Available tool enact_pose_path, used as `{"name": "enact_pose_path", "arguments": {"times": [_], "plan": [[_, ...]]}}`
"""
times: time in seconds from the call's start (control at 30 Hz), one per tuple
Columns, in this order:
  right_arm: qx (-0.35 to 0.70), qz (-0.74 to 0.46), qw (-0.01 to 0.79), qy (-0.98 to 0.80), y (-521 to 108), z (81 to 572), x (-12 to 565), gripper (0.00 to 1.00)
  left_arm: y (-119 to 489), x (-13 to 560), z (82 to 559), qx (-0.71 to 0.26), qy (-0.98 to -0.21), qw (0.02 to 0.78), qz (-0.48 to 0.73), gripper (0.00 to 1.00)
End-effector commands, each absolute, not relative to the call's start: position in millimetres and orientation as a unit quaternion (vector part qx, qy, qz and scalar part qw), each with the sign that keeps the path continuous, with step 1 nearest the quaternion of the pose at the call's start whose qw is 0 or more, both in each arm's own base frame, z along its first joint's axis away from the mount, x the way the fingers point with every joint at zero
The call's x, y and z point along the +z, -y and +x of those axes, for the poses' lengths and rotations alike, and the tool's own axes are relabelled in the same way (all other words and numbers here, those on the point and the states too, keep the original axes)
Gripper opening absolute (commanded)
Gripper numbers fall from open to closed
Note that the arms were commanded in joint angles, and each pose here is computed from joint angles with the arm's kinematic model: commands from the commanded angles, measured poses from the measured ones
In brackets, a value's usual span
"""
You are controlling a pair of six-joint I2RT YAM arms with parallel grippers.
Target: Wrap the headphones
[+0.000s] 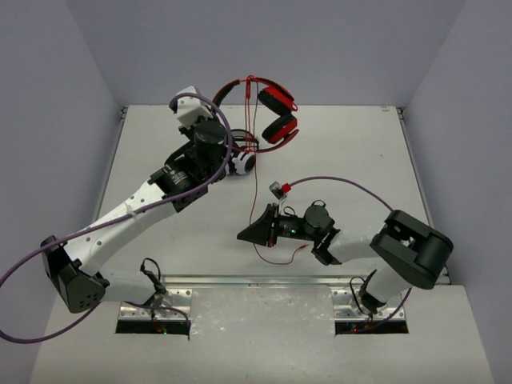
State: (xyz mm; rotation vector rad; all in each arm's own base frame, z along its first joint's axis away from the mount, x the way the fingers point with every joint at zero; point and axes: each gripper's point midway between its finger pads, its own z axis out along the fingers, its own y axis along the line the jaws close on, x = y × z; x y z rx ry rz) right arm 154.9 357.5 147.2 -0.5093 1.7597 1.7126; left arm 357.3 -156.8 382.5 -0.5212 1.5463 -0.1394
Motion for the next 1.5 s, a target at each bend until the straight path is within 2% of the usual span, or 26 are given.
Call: {"name": "enact_pose_path", "arguments": {"times": [0.0,0.07,0.13,0.17,0.37,0.6,0.77,0.97,1.23,1.47], "plan": [[0.660,-0.260,0.415,-0.569,-351.8,141.3,205.1,0.01,131.0,393.7,375.5,-0.083,-0.655,0.689,-0.298,0.00],[0.649,-0.275,0.434,-0.562,-349.8,136.4,219.9,0.01,114.7,376.7,388.9,-0.066,-0.666,0.676,-0.308,0.01],[0.606,-0.323,0.430,-0.586,-355.7,123.3,208.9,0.01,109.3,352.7,402.3,-0.034,-0.681,0.663,-0.310,0.01],[0.615,-0.325,0.442,-0.567,-357.6,118.8,227.6,0.01,106.7,345.9,405.8,-0.026,-0.685,0.658,-0.313,0.01],[0.573,-0.368,0.426,-0.596,-355.7,109.0,224.6,0.01,96.0,296.7,427.0,-0.044,-0.713,0.611,-0.342,0.01],[0.544,-0.389,0.414,-0.618,-359.3,110.4,205.8,0.01,100.8,301.8,428.4,-0.098,-0.711,0.595,-0.362,0.00],[0.547,-0.402,0.393,-0.620,-373.4,107.8,198.9,0.01,95.7,306.6,427.5,-0.080,-0.712,0.591,-0.370,0.00],[0.551,-0.455,0.374,-0.591,-398.2,85.5,222.4,0.01,82.3,277.6,424.3,-0.038,-0.717,0.580,-0.385,0.00],[0.523,-0.482,0.377,-0.593,-402.0,84.8,226.9,0.01,81.9,239.2,429.3,-0.075,-0.735,0.547,-0.395,0.00],[0.446,-0.524,0.421,-0.591,-386.6,102.7,251.2,0.01,66.1,220.3,408.3,0.010,-0.745,0.564,-0.357,0.00]]}}
